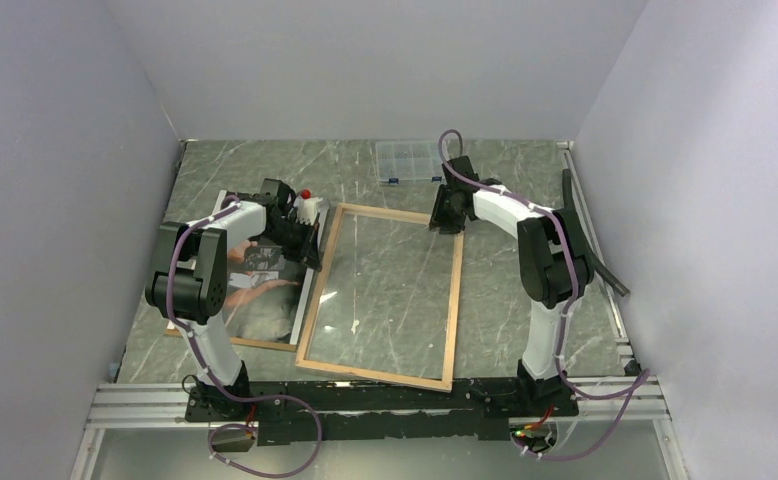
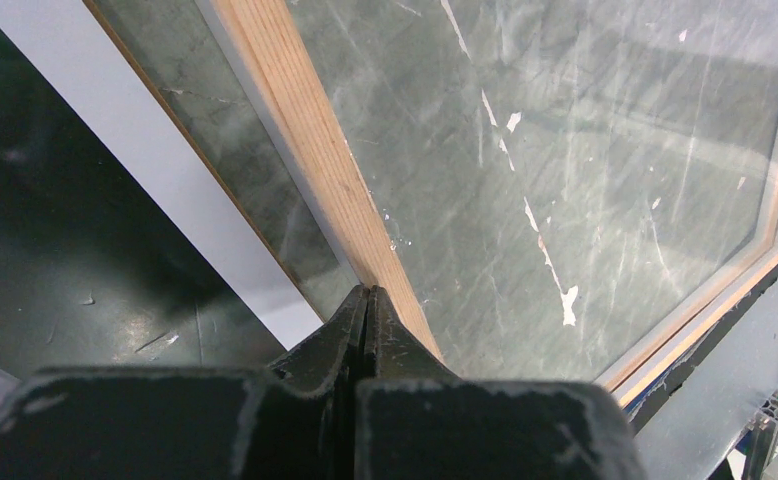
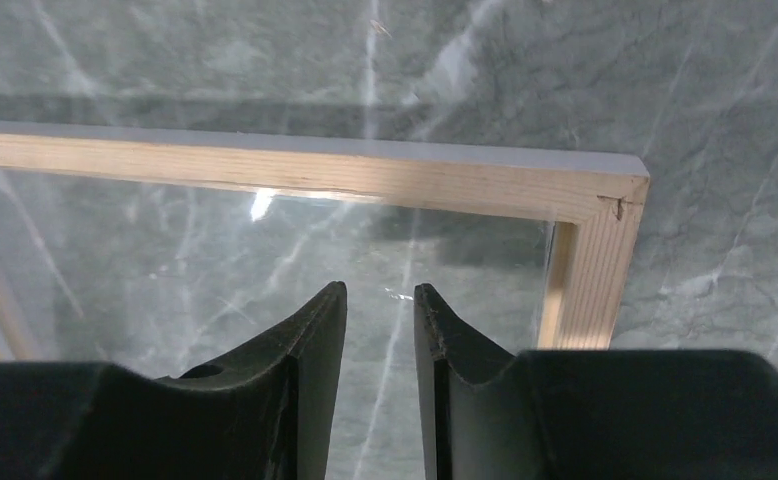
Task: Put the photo into the frame
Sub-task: Place the photo frame item in the photo frame.
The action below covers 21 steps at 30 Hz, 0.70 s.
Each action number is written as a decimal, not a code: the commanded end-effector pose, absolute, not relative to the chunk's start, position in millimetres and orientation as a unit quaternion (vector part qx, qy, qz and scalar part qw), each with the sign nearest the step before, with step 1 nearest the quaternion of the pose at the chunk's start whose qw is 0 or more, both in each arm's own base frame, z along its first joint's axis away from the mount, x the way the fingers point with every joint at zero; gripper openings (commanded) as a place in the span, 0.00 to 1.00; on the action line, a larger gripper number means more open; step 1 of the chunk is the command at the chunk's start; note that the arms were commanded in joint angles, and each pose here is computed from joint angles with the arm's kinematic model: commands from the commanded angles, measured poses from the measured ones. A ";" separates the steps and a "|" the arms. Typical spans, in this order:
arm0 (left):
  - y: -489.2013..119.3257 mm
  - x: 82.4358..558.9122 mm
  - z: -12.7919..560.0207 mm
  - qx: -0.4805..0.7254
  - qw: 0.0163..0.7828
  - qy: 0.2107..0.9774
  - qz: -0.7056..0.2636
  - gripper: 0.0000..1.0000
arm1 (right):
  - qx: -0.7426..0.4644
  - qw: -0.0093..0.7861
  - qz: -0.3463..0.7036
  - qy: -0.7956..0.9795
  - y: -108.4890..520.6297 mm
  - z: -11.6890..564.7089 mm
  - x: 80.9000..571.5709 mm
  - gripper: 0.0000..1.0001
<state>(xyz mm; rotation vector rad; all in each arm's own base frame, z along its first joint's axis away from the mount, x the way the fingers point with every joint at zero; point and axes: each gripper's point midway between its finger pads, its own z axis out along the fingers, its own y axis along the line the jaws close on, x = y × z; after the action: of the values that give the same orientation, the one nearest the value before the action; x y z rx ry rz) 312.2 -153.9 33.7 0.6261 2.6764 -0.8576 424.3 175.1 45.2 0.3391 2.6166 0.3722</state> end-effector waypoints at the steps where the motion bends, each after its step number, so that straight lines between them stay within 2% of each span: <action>1: -155.1 290.8 24.6 0.217 0.093 0.925 -0.298 0.03 | 0.133 0.225 0.121 0.958 168.1 27.9 419.3 0.34; 6: -154.8 290.3 26.0 0.219 0.094 0.925 -0.297 0.03 | 0.128 0.240 0.131 0.953 173.2 45.6 424.5 0.34; 12: -154.8 290.3 26.5 0.218 0.095 0.925 -0.296 0.03 | 0.109 0.285 0.157 0.939 197.6 92.2 459.7 0.37; 16: -154.4 290.3 26.0 0.217 0.095 0.925 -0.296 0.03 | 0.095 0.276 0.165 0.942 221.5 84.9 471.7 0.37; 21: -153.4 289.1 24.8 0.218 0.092 0.926 -0.295 0.03 | 0.093 0.253 0.162 0.949 233.2 58.5 462.6 0.36</action>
<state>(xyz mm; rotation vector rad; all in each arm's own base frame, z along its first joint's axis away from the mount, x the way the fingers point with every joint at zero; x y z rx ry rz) 310.6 -155.6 33.8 0.6322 2.6775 -0.8633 474.3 226.8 85.3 0.2524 2.5096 0.4610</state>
